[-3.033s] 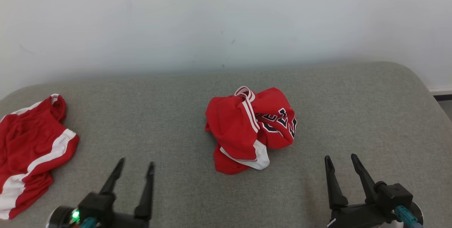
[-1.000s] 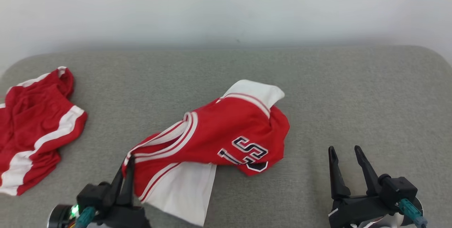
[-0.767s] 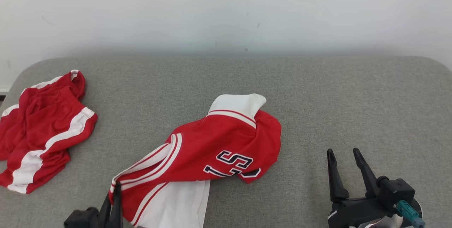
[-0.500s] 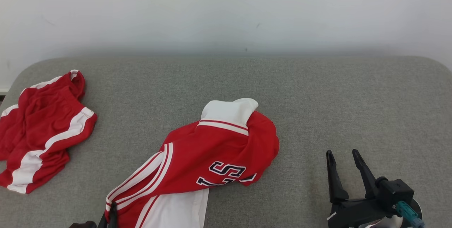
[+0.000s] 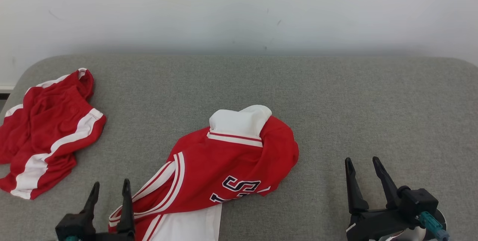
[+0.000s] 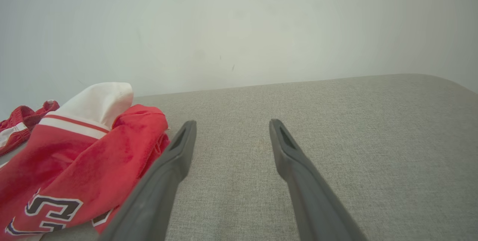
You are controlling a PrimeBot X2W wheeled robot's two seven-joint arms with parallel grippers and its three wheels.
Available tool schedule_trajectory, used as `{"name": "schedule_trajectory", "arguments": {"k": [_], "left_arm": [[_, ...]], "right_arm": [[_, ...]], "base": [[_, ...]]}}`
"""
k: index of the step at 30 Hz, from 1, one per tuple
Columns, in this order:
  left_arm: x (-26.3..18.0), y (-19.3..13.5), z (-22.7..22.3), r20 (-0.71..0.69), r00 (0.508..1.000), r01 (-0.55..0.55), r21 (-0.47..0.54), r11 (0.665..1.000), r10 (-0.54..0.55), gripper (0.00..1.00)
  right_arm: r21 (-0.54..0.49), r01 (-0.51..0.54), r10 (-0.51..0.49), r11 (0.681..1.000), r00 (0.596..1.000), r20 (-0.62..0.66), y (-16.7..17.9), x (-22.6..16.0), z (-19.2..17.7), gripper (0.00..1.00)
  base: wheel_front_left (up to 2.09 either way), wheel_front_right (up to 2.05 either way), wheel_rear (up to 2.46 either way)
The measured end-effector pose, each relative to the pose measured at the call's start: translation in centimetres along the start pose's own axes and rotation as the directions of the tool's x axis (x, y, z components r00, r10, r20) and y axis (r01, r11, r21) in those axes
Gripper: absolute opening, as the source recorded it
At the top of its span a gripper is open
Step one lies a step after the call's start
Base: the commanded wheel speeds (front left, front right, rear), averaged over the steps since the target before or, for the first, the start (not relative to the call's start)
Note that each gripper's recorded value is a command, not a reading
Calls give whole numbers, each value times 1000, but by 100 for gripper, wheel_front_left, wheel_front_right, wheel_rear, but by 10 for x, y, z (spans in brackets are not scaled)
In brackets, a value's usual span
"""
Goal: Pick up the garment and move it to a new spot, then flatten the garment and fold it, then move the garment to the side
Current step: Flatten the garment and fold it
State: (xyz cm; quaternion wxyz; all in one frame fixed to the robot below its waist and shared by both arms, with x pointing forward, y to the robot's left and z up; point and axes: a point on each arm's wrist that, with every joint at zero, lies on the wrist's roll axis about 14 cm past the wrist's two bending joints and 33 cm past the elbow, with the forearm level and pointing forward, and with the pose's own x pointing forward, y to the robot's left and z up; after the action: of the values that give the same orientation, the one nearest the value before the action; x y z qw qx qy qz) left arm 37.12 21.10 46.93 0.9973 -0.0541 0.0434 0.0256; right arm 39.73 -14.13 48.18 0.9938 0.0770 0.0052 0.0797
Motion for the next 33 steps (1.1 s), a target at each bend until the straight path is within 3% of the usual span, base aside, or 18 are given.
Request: {"name": "schedule_trajectory", "arguments": {"k": [9, 14, 24, 25, 27, 33], "left_arm": [[28, -55, 18, 26, 982, 185, 13, 983, -185, 100], [40, -81, -3, -55, 964, 262, -6, 965, -262, 100], [52, -100, -56, -229, 925, 300, -51, 953, -303, 100], [53, -101, -57, -228, 924, 302, -57, 952, -307, 62], [56, -103, -56, -218, 924, 310, -57, 949, -315, 0], [68, -105, -28, -127, 937, 322, -56, 945, -326, 0]], "right_arm": [[12, 21, -21, 1000, 1000, -2, -7, 1, -1, 100], [11, 55, -55, 998, 998, 4, -19, 0, 0, 100], [6, 127, -127, 992, 992, -15, -44, -8, -7, 100], [5, 130, -130, 991, 991, -15, -45, -9, -7, 100], [5, 132, -132, 991, 991, -16, -45, -9, -7, 100], [5, 122, -122, 993, 993, -5, -42, -9, -3, 100]], "base": [[0, 0, 0], [0, 0, 0], [0, 0, 0], [0, 0, 0], [0, 0, 0], [0, 0, 0]]}}
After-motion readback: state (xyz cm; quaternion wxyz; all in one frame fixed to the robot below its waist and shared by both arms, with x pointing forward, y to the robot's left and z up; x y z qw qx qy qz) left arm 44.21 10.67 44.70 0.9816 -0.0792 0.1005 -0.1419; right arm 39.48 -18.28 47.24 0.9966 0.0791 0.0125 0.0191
